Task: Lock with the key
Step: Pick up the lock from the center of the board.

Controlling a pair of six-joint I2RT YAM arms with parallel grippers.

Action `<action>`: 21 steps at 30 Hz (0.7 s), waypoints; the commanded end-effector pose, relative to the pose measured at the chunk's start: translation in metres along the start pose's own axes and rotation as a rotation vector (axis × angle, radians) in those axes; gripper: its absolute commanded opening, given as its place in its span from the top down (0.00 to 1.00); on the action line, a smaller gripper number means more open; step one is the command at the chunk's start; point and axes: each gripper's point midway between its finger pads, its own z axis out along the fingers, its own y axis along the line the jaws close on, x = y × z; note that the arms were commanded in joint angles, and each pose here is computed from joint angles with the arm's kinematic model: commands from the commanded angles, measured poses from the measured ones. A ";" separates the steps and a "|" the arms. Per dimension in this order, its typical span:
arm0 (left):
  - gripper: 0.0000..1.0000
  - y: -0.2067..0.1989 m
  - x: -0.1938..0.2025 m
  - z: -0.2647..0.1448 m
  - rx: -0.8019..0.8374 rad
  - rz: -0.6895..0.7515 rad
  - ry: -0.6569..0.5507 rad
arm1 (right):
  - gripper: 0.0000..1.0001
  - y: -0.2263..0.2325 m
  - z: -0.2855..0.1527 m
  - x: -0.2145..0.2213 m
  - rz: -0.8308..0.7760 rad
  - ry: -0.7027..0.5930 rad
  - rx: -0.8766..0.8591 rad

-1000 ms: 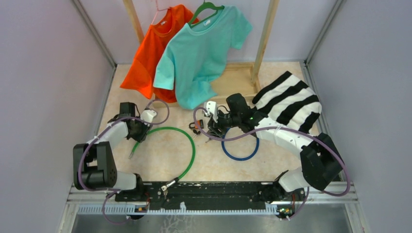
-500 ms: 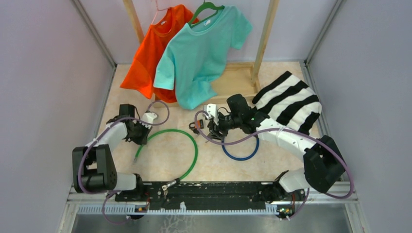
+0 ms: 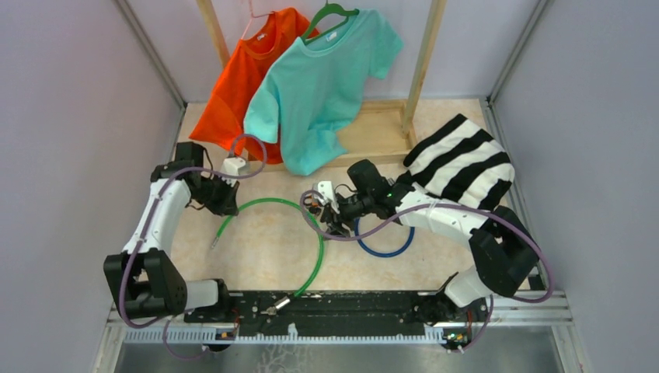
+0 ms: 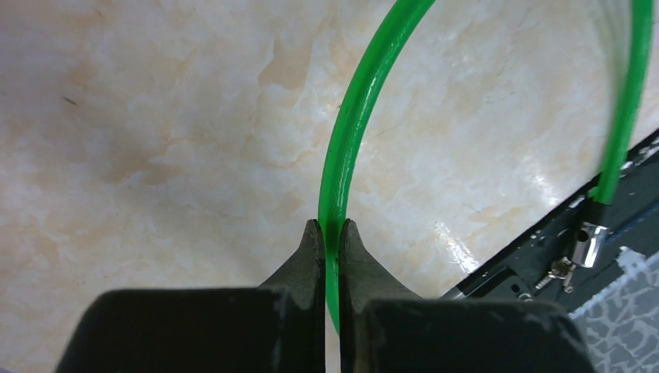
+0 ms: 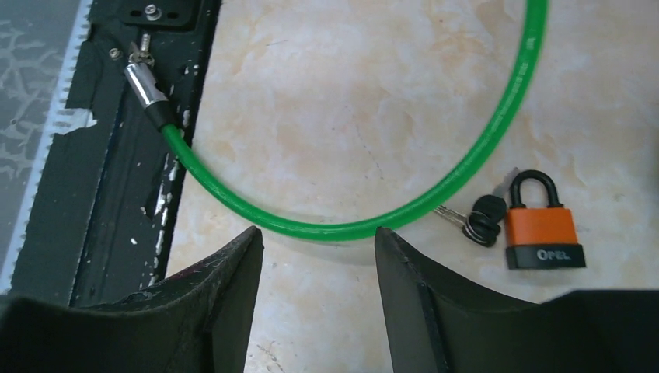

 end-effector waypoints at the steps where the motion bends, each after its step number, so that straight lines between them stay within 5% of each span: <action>1: 1.00 -0.032 -0.031 -0.027 0.157 -0.018 -0.086 | 0.45 0.017 0.012 -0.029 -0.121 -0.059 -0.091; 8: 1.00 -0.058 -0.087 -0.053 0.257 0.089 -0.255 | 0.44 0.000 -0.001 -0.049 -0.152 -0.057 0.040; 16: 1.00 -0.097 -0.146 -0.060 0.230 0.339 -0.363 | 0.44 -0.061 -0.081 -0.100 -0.030 -0.228 0.270; 21: 1.00 -0.128 -0.174 -0.055 0.236 0.472 -0.383 | 0.40 -0.060 -0.093 -0.109 0.001 -0.231 0.239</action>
